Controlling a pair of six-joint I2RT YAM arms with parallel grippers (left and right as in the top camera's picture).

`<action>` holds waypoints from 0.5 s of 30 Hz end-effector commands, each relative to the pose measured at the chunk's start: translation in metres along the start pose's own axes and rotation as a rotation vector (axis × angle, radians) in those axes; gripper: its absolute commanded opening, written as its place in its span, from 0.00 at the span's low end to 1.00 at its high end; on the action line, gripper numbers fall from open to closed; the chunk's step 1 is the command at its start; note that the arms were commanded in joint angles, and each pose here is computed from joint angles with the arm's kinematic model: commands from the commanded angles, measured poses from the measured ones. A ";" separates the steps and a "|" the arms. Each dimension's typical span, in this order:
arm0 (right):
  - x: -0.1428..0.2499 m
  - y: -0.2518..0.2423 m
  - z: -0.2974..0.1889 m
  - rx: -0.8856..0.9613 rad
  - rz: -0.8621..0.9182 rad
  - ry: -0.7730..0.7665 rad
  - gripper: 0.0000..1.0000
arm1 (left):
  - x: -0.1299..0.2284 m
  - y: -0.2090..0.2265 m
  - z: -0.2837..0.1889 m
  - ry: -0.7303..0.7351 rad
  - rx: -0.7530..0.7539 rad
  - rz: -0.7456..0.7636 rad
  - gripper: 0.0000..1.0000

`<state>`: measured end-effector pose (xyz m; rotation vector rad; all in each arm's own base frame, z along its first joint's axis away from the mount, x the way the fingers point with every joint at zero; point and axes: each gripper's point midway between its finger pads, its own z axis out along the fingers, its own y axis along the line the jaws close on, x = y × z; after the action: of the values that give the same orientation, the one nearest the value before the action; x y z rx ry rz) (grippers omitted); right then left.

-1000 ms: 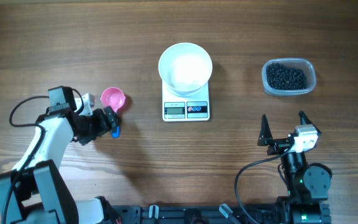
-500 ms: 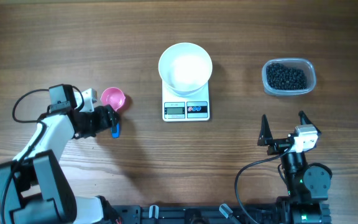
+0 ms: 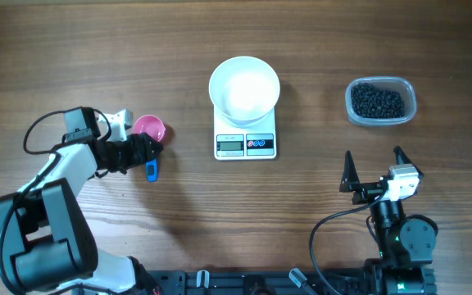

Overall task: Scoop item into bowl and weigh 150g on scale
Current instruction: 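Close the left gripper on the blue handle and lift the scoop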

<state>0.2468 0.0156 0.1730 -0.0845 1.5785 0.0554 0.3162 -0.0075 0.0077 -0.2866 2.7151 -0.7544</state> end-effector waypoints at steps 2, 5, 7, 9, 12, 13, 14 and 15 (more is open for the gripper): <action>-0.002 -0.001 -0.001 0.009 0.019 -0.011 1.00 | 0.024 0.012 0.015 0.082 -0.022 -0.033 0.48; -0.002 -0.001 -0.001 0.010 0.019 -0.011 1.00 | 0.024 0.013 0.015 0.080 -0.026 -0.032 0.38; -0.002 -0.001 -0.001 0.010 0.018 -0.011 1.00 | 0.024 0.013 0.015 0.079 -0.025 -0.031 0.39; -0.002 -0.001 -0.001 0.010 0.019 -0.011 1.00 | 0.024 0.013 0.015 0.080 -0.024 -0.032 0.38; -0.002 -0.001 -0.001 0.010 0.019 -0.011 1.00 | 0.024 0.011 0.015 0.079 -0.017 -0.035 0.30; -0.002 -0.001 -0.001 0.010 0.019 -0.011 1.00 | 0.023 0.009 0.015 0.077 -0.005 -0.036 0.27; -0.002 -0.001 -0.001 0.010 0.019 -0.011 1.00 | 0.023 0.008 0.015 0.075 0.005 -0.035 0.26; -0.002 -0.001 -0.001 0.010 0.019 -0.011 1.00 | 0.022 0.005 0.015 0.071 0.020 -0.033 0.26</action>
<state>0.2467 0.0156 0.1731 -0.0845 1.5781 0.0554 0.3122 -0.0106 0.0003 -0.2889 2.7342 -0.7829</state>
